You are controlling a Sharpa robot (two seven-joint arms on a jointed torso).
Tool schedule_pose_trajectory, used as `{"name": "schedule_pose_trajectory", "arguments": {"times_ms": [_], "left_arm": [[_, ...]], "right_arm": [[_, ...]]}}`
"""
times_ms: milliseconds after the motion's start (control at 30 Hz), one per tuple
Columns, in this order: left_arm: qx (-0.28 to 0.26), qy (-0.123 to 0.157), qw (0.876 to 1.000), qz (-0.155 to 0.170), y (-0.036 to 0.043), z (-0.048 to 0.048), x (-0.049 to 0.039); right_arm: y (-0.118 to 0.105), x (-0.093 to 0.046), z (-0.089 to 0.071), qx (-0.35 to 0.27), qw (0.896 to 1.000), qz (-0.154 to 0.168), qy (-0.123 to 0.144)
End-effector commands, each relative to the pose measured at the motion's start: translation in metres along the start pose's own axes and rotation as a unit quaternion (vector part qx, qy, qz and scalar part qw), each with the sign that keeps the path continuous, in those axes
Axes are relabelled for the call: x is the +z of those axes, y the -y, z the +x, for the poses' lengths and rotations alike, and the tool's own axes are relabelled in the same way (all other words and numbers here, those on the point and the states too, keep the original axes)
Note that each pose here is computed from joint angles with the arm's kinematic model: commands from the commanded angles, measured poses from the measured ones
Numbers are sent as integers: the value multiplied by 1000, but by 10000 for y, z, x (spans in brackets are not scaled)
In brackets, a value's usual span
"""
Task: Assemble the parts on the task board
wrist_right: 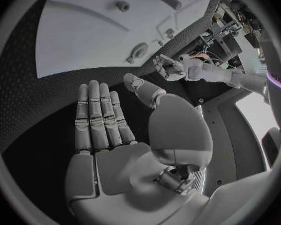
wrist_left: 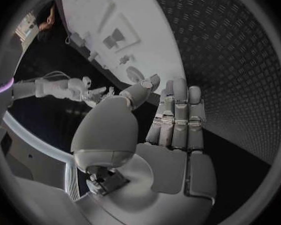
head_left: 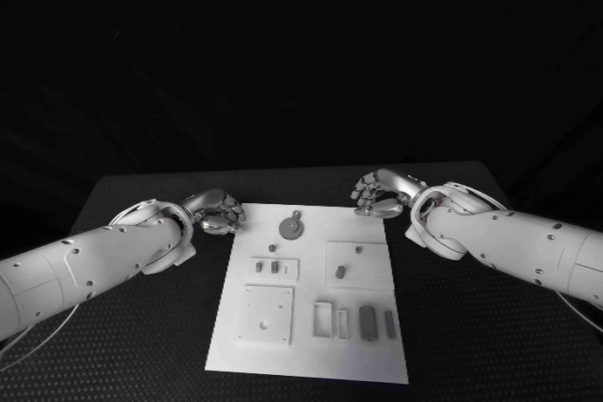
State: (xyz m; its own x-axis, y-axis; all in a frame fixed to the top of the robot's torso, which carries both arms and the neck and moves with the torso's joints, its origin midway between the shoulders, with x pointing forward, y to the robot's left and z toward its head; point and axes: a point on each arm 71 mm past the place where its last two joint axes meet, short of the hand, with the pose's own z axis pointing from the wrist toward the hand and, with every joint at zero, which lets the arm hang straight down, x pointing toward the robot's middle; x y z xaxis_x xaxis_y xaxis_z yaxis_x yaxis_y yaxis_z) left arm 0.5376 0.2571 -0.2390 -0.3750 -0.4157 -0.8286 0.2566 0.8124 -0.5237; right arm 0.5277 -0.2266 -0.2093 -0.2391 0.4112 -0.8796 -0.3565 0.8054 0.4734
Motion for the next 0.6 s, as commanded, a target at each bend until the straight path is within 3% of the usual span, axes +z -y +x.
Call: {"name": "schedule_pose_trajectory", "arguments": {"times_ms": [33, 200, 333, 467, 600], "left_arm": [[-180, 33, 983, 19, 36, -64, -44], [-344, 41, 937, 35, 33, -121, -179], [-400, 52, 914, 43, 61, -159, -241], [-425, 53, 903, 47, 97, -155, -275], [-432, 49, 899, 52, 144, -134, -280]], "right_arm": [[-24, -93, 83, -28, 999, -14, -30], [-13, -235, 168, -48, 997, -20, -56], [-1, -301, 250, -66, 994, -22, -79], [0, -345, 347, -86, 992, -24, -93], [-20, -364, 411, -103, 990, -27, -98]]}}
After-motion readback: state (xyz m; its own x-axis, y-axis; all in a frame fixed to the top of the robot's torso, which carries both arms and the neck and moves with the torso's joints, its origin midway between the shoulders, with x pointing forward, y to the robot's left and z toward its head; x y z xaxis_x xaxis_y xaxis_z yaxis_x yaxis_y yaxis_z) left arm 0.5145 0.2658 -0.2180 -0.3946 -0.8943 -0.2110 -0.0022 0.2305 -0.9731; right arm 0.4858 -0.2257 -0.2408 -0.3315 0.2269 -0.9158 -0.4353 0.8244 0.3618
